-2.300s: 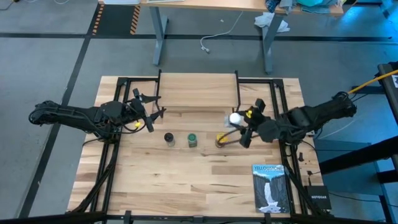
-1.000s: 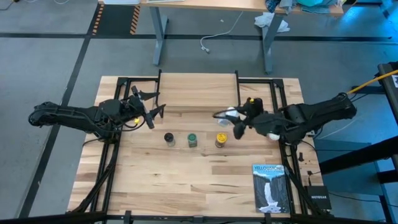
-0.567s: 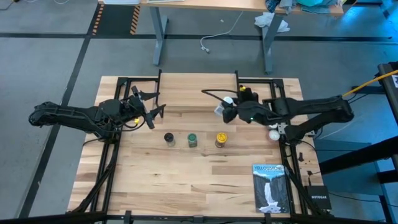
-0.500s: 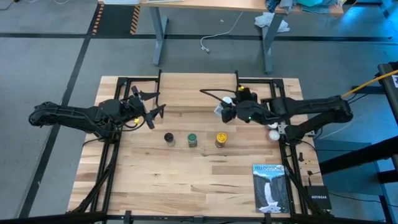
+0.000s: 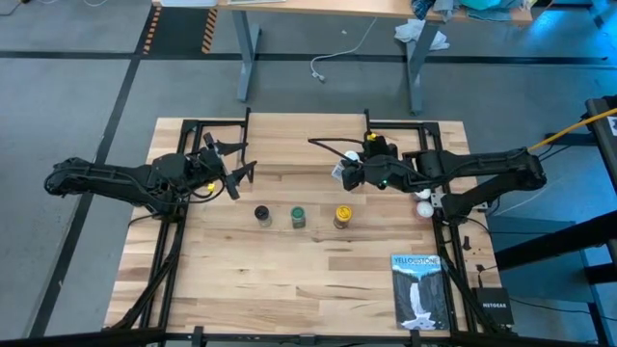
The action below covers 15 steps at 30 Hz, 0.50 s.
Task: Shelf spices
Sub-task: Remove the white seasoning bottle from the shelf
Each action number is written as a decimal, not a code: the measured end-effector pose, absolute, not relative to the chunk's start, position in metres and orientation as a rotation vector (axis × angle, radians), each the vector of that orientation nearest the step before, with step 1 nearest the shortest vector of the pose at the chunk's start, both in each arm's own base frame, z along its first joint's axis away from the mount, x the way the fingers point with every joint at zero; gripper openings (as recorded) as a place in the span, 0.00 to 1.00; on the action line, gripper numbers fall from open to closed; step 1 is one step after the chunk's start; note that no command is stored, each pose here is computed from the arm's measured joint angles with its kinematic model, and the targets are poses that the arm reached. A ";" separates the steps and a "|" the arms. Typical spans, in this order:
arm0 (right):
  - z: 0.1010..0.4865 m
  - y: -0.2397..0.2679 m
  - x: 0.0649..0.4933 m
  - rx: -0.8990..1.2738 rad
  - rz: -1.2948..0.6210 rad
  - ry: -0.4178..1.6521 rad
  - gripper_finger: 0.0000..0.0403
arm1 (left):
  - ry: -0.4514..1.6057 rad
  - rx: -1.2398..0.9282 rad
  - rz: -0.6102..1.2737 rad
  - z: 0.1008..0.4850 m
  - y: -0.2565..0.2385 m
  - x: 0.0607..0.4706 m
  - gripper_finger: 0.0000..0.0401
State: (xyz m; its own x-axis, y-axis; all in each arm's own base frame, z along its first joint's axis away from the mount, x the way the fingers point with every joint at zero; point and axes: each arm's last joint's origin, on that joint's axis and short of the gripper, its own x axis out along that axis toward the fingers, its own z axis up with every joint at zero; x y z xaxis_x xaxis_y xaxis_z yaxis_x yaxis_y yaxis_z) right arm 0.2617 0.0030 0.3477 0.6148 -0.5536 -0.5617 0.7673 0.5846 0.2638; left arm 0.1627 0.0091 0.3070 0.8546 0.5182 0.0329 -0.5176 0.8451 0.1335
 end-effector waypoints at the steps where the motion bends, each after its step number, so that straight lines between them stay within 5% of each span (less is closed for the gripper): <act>1: 0.348 0.003 0.262 0.520 -0.801 0.451 0.53 | 0.005 0.140 0.546 0.307 0.009 0.163 0.64; 8: 0.347 0.004 0.262 0.495 -0.765 0.483 0.53 | 0.005 0.140 0.546 0.307 0.009 0.163 0.64; 15: 0.343 0.010 0.253 0.421 -0.512 0.714 0.53 | 0.008 0.141 0.546 0.307 0.009 0.163 0.64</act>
